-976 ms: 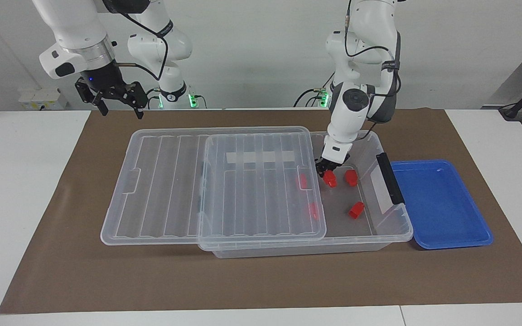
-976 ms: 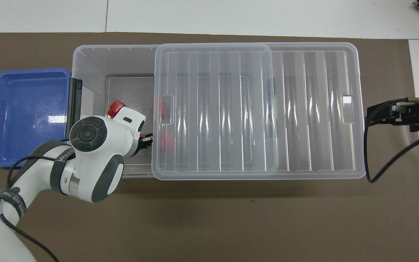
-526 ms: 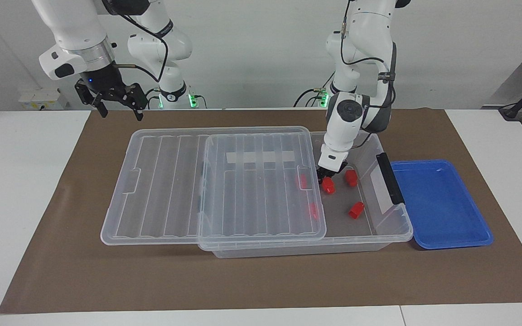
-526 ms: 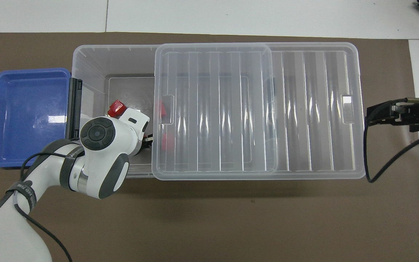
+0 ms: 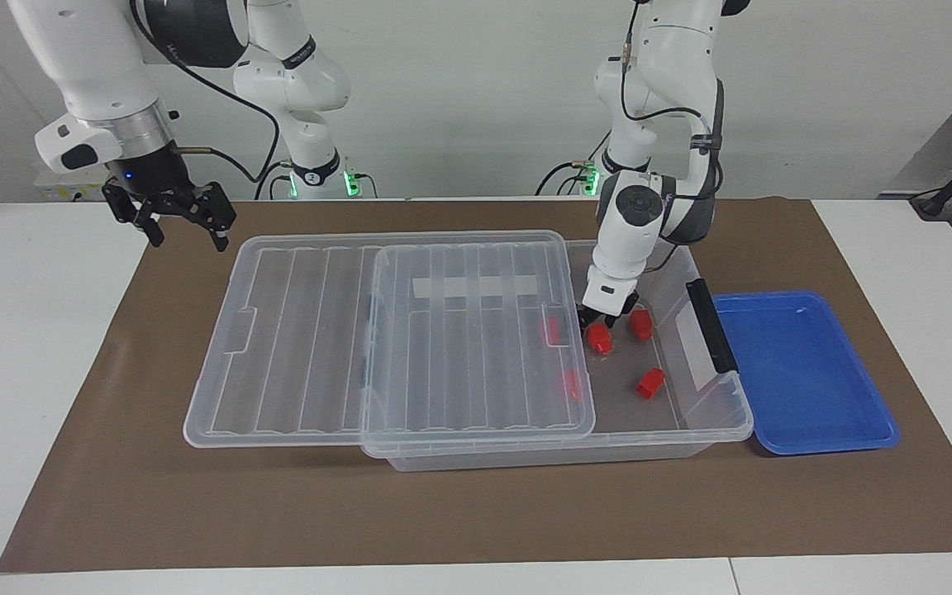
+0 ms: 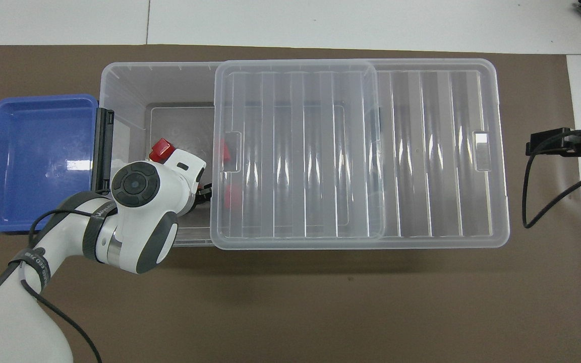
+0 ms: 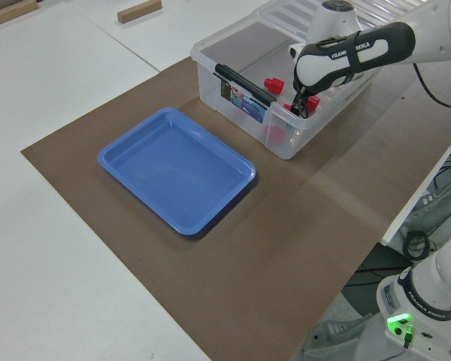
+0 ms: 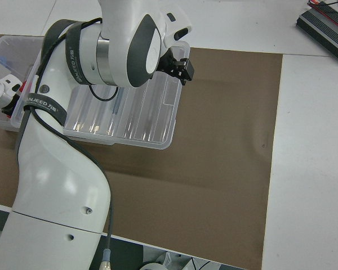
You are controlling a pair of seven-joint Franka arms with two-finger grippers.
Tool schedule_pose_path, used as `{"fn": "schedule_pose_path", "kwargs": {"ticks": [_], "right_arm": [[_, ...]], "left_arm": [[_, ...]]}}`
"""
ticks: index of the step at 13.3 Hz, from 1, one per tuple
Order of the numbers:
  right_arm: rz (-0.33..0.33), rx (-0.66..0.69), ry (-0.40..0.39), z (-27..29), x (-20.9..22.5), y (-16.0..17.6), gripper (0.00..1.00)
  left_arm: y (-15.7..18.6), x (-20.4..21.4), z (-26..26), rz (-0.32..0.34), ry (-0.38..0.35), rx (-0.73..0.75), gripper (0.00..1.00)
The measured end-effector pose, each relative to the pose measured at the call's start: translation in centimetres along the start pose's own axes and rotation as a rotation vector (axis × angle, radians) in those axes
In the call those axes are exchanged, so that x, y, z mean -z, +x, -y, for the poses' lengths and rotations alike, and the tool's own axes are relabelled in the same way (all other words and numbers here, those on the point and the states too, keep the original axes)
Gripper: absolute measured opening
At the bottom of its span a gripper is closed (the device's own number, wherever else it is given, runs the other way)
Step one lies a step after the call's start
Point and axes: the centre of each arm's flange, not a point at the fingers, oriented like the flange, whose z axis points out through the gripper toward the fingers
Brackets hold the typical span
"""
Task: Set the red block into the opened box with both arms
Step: 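Lower the red block into the box and open the left gripper, then withdraw the left gripper back over the blue tray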
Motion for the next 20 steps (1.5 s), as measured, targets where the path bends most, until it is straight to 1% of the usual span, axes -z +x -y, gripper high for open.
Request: {"fn": "schedule_pose_path", "kwargs": {"ticks": [2,3,5,7,8,9,11,12,13,15,16,17,20], "right_arm": [[-0.006,-0.013,-0.003,-1.6,-1.6,0.1,1.0],[-0.008,-0.008,-0.004,-2.2,-2.5,0.1,1.0],[-0.018,-0.012,-0.006,-3.4,-4.2,0.1,1.0],[-0.012,-0.031,-0.009,-4.6,-5.8,0.0,1.0],[-0.013,-0.036,-0.009,-5.1,-6.7,0.0,1.0],[-0.016,-0.032,-0.01,-5.3,-7.6,0.0,1.0],[-0.026,-0.029,-0.009,-5.3,-8.8,0.2,1.0],[-0.03,-0.028,-0.009,-5.3,-9.3,0.4,0.93],[-0.034,-0.028,-0.008,-5.3,-9.8,0.6,0.93],[-0.038,-0.032,-0.008,-5.6,-10.8,1.0,0.71],[-0.034,-0.038,-0.008,-5.9,-11.3,1.2,0.57],[-0.029,-0.045,-0.009,-6.4,-11.7,1.2,0.44],[-0.019,-0.054,-0.009,-6.9,-12.8,1.5,0.13]], "left_arm": [[0.8,1.0,0.2,0.009,0.009,0.011,0.8],[1.7,2.5,0.3,0.02,0.019,0.019,0.8],[3.2,6.5,0.4,0.043,0.037,0.031,0.81],[4.3,10.7,0.6,0.056,0.048,0.042,0.81],[4.9,12.4,1.1,0.062,0.053,0.047,0.85],[5.3,13.9,1.7,0.068,0.056,0.045,0.85],[6.1,16.2,3.2,0.084,0.062,0.028,0.88],[6.6,17.3,4.0,0.09,0.063,0.014,0.95],[7.2,18.5,4.8,0.092,0.062,-0.001,1.0],[8.6,21.1,7.3,0.091,0.056,-0.052,1.0],[9.3,22.5,9.2,0.091,0.052,-0.094,1.0],[10.0,23.7,11.7,0.089,0.046,-0.134,1.0],[11.7,25.9,19.4,0.072,0.029,-0.22,1.0]]}}
